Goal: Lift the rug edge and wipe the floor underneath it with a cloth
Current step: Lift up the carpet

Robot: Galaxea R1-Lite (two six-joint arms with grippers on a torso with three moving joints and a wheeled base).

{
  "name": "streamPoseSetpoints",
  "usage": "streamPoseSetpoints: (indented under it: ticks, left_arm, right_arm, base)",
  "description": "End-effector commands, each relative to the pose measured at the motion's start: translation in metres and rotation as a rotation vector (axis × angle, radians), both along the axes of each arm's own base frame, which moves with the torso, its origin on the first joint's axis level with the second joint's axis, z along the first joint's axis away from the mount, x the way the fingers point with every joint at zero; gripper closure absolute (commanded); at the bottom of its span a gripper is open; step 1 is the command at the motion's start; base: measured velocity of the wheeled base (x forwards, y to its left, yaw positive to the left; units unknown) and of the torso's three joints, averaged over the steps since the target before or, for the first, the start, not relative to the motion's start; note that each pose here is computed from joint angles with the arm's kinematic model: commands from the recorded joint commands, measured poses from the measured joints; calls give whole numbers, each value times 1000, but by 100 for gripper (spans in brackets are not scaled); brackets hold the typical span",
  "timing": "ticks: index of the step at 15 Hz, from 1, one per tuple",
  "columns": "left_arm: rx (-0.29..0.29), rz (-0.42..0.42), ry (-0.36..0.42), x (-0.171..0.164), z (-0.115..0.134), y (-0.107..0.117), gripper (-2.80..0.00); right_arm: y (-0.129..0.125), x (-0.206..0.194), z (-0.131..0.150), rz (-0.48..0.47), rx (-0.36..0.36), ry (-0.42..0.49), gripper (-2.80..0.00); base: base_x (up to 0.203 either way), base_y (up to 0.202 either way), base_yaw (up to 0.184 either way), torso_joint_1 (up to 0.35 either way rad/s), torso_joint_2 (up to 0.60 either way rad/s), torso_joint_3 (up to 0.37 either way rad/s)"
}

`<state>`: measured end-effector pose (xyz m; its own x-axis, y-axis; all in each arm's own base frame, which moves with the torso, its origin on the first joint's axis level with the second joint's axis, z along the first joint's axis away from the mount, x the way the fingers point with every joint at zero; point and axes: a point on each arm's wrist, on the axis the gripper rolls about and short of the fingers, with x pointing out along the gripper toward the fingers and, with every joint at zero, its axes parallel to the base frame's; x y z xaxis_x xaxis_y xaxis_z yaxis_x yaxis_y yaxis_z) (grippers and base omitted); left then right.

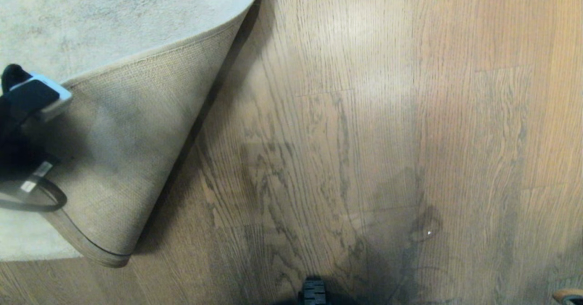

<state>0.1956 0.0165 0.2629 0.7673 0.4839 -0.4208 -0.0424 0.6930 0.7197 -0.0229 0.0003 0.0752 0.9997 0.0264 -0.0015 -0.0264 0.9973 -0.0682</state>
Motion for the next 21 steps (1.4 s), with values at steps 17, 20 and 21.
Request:
streamPoseSetpoints:
  ticks: [17, 20, 21]
  left_arm:
    - [-2, 6, 12, 2, -3, 0, 0]
    - [-11, 13, 7, 2, -3, 0, 0]
    - [-13, 12, 7, 2, -3, 0, 0]
  right_arm:
    - [0, 0, 0, 1, 12, 0, 0]
    - [0, 0, 0, 0, 10, 0, 0]
    - [0, 0, 0, 1, 10, 0, 0]
  base:
    - [0, -5, 71, 1, 2, 1]
    - [0, 0, 0, 0, 0, 0]
    - [0, 0, 0, 0, 0, 0]
